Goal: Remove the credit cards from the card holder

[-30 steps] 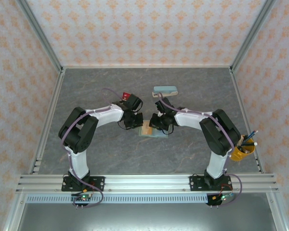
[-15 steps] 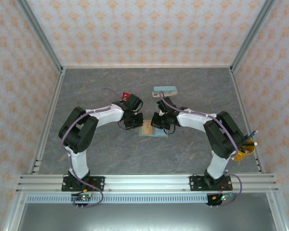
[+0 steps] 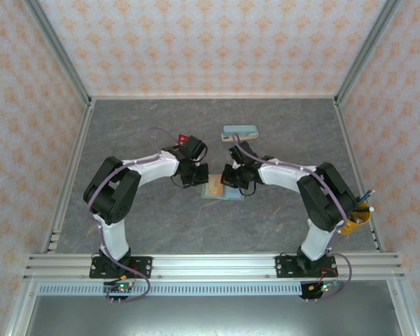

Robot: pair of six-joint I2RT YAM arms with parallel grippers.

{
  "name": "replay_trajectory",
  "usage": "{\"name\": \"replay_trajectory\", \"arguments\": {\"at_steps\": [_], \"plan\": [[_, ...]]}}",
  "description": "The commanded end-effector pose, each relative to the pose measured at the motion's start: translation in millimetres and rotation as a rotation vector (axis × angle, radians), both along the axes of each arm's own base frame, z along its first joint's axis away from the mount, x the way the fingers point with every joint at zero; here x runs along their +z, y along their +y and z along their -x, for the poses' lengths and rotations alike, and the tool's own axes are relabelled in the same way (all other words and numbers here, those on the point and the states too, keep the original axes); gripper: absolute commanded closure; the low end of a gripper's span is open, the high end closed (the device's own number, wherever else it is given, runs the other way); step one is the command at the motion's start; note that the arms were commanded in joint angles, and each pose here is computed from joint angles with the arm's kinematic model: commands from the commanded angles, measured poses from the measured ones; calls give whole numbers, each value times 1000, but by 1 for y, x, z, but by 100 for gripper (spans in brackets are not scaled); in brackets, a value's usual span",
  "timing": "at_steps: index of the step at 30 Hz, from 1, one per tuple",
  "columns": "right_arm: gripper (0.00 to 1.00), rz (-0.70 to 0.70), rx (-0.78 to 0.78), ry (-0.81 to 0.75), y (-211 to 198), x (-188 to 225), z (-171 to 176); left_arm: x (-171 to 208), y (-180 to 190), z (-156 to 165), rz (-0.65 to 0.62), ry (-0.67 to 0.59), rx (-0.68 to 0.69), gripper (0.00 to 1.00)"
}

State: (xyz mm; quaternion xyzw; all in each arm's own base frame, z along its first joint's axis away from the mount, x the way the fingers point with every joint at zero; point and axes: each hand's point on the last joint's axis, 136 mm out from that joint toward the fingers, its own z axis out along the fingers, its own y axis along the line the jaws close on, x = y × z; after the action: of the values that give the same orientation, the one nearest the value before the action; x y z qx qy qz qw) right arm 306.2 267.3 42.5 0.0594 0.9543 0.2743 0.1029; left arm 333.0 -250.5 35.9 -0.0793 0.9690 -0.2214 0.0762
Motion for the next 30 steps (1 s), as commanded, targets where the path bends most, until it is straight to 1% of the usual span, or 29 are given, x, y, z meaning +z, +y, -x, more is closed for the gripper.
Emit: {"name": "replay_trajectory", "arguments": {"at_steps": [1,6,11,12,19,25,30], "plan": [[98,6,11,-3,-1,-2,-2,14,-15,1,65,-28,-45,96],[98,4,14,-1,0,-3,-2,0,-20,4,34,7,-66,97],[98,11,18,-1,-2,-5,-1,-11,-2,4,-70,20,-38,100],[98,9,19,0,-2,-5,0,-23,2,8,-101,48,-35,100],[98,-22,18,-10,-3,-4,1,-41,20,17,-188,91,-12,100],[100,-49,6,-19,-6,-3,0,-46,24,20,-207,102,-8,100],[100,-65,2,-19,-6,-1,0,-46,22,19,-197,105,-14,100]]}}
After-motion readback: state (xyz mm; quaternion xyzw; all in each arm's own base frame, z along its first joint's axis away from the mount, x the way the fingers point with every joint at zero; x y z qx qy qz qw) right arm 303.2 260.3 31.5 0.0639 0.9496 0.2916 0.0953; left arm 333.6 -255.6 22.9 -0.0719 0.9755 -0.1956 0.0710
